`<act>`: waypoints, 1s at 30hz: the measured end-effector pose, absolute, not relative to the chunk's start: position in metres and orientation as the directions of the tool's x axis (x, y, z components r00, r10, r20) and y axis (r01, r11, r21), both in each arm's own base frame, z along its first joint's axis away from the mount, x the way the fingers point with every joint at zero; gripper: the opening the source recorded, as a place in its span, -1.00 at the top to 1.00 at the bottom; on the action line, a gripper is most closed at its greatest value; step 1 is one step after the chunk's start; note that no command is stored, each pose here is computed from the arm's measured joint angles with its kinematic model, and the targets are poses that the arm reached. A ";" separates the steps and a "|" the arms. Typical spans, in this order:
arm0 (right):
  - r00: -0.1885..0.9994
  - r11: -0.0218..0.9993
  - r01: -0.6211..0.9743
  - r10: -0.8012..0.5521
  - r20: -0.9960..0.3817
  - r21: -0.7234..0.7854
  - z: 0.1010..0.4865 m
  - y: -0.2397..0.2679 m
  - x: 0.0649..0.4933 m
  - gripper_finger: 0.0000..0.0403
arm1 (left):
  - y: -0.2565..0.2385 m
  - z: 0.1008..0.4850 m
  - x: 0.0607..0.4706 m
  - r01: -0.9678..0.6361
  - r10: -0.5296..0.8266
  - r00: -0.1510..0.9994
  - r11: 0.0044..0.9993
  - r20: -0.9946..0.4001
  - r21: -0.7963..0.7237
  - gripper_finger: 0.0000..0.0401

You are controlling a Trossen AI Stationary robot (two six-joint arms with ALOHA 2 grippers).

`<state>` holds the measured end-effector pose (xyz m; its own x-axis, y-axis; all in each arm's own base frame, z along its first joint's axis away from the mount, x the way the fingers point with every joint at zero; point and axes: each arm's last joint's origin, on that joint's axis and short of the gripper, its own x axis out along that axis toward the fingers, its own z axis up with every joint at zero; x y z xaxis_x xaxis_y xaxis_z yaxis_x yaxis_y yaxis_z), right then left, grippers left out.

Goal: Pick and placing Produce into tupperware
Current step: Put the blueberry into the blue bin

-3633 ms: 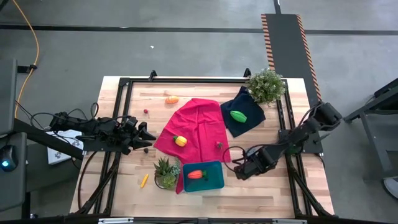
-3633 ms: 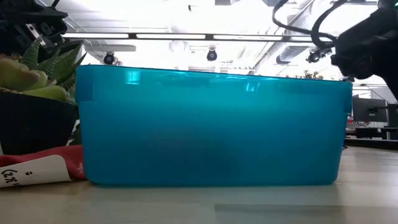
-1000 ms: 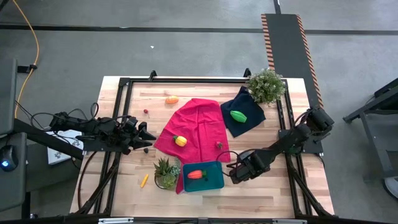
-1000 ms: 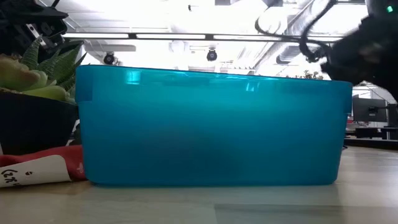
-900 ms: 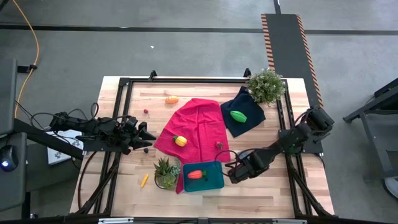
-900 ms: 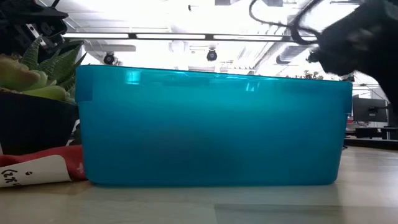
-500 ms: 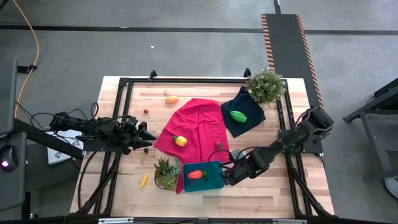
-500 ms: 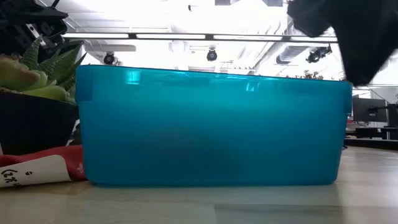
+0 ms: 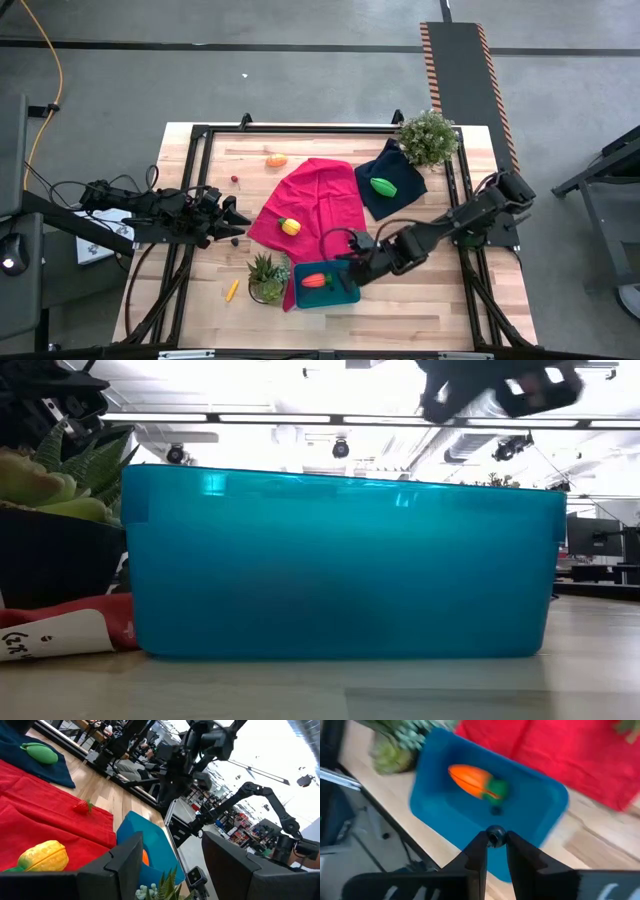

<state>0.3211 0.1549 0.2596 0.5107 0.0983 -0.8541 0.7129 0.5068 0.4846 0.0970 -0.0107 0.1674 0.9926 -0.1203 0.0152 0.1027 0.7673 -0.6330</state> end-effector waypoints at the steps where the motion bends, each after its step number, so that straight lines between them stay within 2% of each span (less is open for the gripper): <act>1: 0.525 0.512 0.702 0.100 -0.845 0.496 0.260 0.153 0.324 0.76 | -0.011 0.167 0.097 0.103 -0.121 0.993 0.767 0.015 -0.633 0.04; 18: 0.565 0.540 0.648 0.133 -0.814 0.537 0.259 0.143 0.341 0.76 | -0.011 0.167 0.097 0.103 -0.121 0.993 0.765 0.015 -0.635 0.04; 24: 0.489 0.618 0.643 0.124 -0.863 0.453 0.260 0.152 0.361 0.76 | -0.011 0.167 0.097 0.101 -0.121 0.993 0.766 0.012 -0.635 0.04; 30: 0.298 0.705 0.663 0.059 -0.953 0.251 0.259 0.157 0.384 0.76 | -0.011 0.167 0.097 0.100 -0.121 0.993 0.767 0.011 -0.634 0.04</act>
